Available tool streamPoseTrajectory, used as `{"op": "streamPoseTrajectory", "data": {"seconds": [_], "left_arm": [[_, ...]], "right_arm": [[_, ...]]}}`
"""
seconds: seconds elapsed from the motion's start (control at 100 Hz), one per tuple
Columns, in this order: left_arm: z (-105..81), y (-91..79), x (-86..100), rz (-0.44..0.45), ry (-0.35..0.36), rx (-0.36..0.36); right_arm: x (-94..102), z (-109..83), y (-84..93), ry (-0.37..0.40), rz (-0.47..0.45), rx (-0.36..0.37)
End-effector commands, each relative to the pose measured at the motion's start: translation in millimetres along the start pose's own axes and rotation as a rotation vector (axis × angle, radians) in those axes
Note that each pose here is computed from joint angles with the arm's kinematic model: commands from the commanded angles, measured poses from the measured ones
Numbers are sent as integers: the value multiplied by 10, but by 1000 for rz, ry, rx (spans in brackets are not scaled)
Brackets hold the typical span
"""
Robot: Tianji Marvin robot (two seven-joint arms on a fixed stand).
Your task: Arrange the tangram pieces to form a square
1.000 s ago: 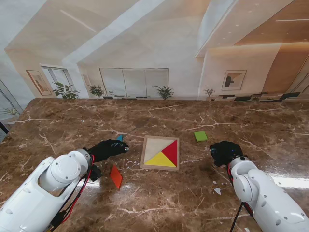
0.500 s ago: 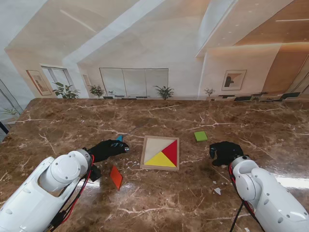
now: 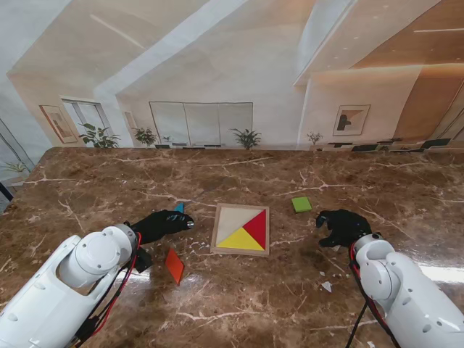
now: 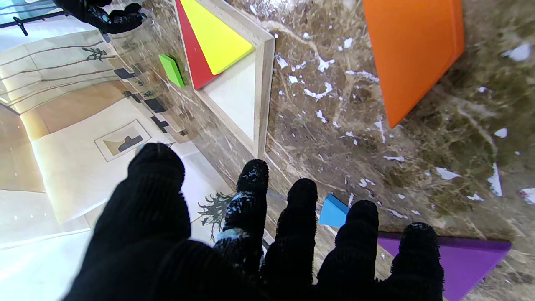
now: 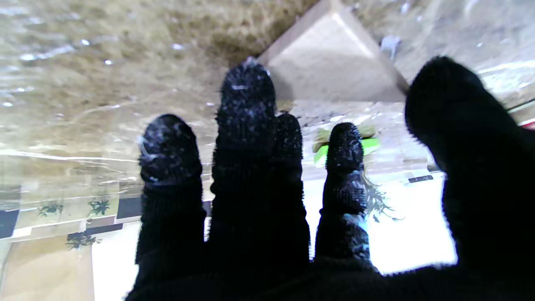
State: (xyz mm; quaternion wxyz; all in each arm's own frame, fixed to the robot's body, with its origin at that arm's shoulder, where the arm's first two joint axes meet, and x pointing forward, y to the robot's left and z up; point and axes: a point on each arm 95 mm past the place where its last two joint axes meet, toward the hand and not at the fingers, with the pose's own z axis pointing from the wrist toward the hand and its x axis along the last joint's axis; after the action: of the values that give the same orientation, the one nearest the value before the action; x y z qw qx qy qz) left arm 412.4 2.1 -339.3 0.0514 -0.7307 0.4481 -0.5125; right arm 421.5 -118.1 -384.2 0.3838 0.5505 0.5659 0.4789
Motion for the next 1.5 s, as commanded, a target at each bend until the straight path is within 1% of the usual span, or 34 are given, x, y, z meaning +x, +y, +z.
{"op": "streamPoseTrajectory", "data": {"seconds": [0.0, 0.09, 0.28, 0.45, 0.62, 0.89, 1.24, 1.49], "left_arm": [[-3, 29, -43, -5, -11, -9], [-4, 28, -46, -5, -11, -10], [-6, 23, -50, -8, -13, -10], [-6, 22, -52, -8, -10, -12], [0, 20, -53, -8, -6, -12], [1, 23, -61, -7, -7, -12], [7, 32, -61, -7, -10, -15], [10, 38, -64, -7, -13, -17]], "right_arm": [[-52, -19, -38, -16, 6, 16], [-75, -24, 20, -24, 27, -7], [-123, -110, 126, -17, 27, -29], [-158, -217, 165, 23, -48, 12], [-148, -257, 118, 62, -122, 63], [-188, -261, 50, 72, -192, 94], [-257, -253, -18, 72, -220, 111], [-247, -222, -144, 71, -210, 107]]}}
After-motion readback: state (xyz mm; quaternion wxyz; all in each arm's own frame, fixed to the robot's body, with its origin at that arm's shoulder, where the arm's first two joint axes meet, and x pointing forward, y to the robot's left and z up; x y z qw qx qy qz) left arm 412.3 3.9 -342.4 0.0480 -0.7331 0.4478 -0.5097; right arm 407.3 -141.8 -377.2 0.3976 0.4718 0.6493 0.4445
